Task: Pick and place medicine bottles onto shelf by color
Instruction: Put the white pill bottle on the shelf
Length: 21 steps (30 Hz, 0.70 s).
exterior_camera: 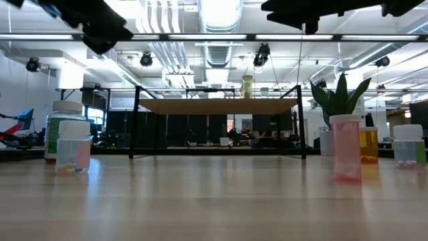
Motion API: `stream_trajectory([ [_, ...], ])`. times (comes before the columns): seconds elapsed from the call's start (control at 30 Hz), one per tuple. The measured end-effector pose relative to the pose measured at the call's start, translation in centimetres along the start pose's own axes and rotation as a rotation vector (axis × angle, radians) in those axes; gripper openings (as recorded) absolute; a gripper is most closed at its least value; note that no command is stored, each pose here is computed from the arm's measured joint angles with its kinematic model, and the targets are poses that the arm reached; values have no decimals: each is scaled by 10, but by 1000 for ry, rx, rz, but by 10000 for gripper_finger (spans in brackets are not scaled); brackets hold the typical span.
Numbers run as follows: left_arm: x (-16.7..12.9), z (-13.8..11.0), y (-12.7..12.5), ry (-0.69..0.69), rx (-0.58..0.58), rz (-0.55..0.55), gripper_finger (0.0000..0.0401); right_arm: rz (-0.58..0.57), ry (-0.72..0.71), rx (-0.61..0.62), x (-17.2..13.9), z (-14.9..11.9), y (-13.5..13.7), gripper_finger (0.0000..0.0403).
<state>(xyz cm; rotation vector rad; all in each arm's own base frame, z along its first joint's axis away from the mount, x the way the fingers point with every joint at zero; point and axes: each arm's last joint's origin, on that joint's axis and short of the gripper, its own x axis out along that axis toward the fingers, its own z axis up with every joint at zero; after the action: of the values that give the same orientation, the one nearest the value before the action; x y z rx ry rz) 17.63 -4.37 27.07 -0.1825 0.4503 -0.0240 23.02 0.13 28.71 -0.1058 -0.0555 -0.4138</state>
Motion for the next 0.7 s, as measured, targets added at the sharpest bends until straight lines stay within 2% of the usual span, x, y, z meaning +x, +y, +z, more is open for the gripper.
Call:
stream_trajectory([
  [0.17,1,10,-26,187,-60,-48,130,21,11,-9,-4,1,3,215],
  [0.27,6,8,-44,256,-103,-82,130,27,14,-19,-5,1,4,215],
  [0.5,23,-28,-81,448,-200,-95,130,28,19,-16,-5,1,4,215],
  [0.7,39,-53,-102,565,-209,-69,130,29,19,-9,-5,1,4,216],
])
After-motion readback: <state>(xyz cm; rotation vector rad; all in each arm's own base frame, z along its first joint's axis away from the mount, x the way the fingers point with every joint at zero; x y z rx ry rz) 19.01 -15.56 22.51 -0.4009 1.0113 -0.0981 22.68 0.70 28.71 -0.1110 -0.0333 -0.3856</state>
